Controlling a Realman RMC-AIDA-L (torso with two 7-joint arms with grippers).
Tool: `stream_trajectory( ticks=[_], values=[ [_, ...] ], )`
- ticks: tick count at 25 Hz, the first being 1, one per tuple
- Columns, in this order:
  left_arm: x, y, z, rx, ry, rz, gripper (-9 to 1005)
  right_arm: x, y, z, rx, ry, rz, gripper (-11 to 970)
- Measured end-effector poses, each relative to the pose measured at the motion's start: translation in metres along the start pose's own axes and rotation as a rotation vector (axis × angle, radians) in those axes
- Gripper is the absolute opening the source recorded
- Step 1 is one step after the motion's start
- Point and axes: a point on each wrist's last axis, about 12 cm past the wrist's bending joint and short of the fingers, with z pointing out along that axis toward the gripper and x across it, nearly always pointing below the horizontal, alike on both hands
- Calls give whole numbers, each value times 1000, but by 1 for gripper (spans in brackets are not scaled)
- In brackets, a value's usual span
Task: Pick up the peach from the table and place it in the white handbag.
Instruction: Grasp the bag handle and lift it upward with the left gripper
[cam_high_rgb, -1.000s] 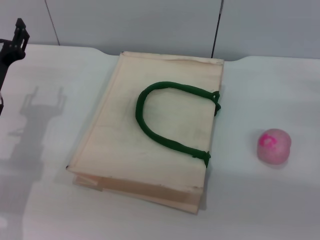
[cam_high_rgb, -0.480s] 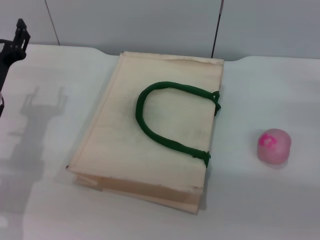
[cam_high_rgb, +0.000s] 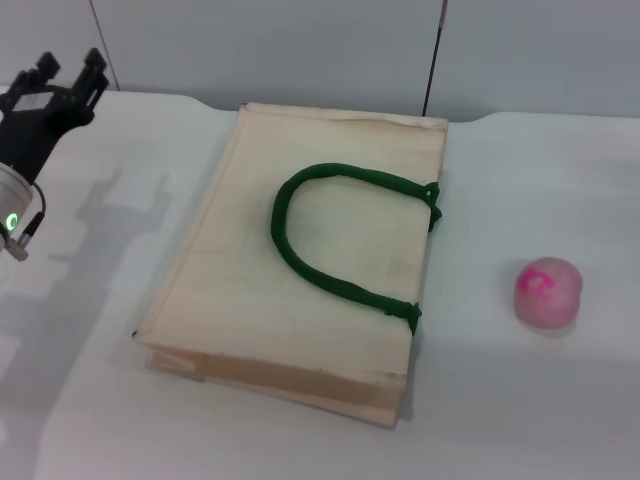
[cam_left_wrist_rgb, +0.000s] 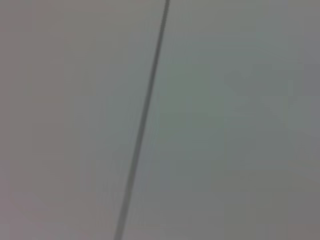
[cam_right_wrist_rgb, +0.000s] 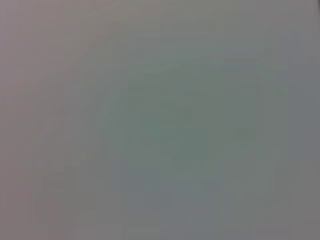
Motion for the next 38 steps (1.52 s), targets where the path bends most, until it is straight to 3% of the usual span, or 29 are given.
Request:
stream_trajectory(
  ticks=[7, 18, 26, 38],
  values=[
    [-16, 4, 14, 165, 147, -117, 651, -7, -1, 7, -91, 55, 23, 895],
    [-49, 10, 25, 313, 441, -151, 650, -12, 2, 10, -185, 95, 15, 892],
    [-48, -14, 45, 411, 690, -50, 650, -21, 5, 12, -278, 124, 7, 890],
    [-46, -44, 66, 466, 898, 32, 651, -24, 10, 14, -303, 109, 9, 887]
  ],
)
